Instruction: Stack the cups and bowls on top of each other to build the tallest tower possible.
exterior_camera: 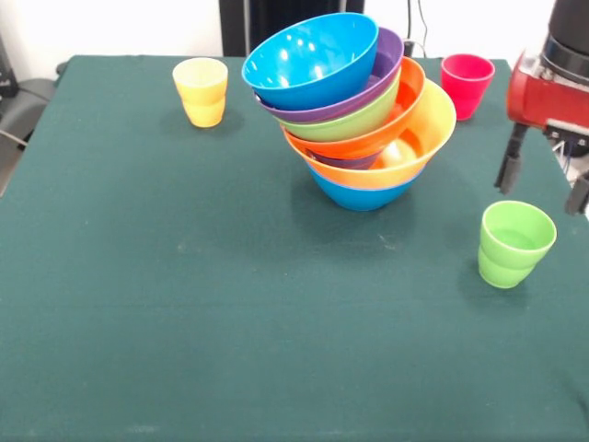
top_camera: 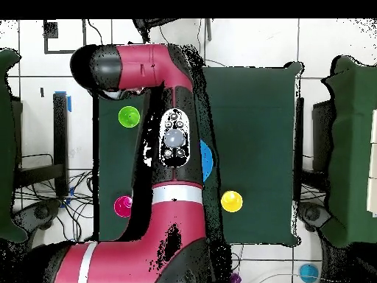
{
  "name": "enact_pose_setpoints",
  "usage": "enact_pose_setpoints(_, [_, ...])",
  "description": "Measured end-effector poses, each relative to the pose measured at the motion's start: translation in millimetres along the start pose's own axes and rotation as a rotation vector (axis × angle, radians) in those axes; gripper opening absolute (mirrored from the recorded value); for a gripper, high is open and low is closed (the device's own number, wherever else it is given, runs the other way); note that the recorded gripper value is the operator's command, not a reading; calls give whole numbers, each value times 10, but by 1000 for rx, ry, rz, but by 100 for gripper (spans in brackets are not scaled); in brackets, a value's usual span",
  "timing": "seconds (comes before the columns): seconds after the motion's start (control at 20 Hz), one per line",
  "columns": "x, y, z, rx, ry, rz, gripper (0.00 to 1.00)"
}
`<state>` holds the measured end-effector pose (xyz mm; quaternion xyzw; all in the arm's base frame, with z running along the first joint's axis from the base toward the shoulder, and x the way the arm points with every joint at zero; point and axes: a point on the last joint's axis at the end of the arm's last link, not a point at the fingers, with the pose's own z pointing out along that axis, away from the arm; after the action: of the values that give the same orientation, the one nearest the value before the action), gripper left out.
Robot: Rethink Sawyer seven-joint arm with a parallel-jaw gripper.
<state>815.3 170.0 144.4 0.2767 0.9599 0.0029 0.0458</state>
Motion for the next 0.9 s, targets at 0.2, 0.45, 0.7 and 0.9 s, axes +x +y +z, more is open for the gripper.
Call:
enact_pose_setpoints(0.2, [-138,-106,-153,-5,-18,19,100])
enact_pose_setpoints(0.45, [-246,-160,-383,-12,-47,29,100])
enact_pose_setpoints(0.7, [-287,-158,-525,-19,-65,31,100])
enact_pose_setpoints(0.9, [-283,-160,-503,-18,-63,31,100])
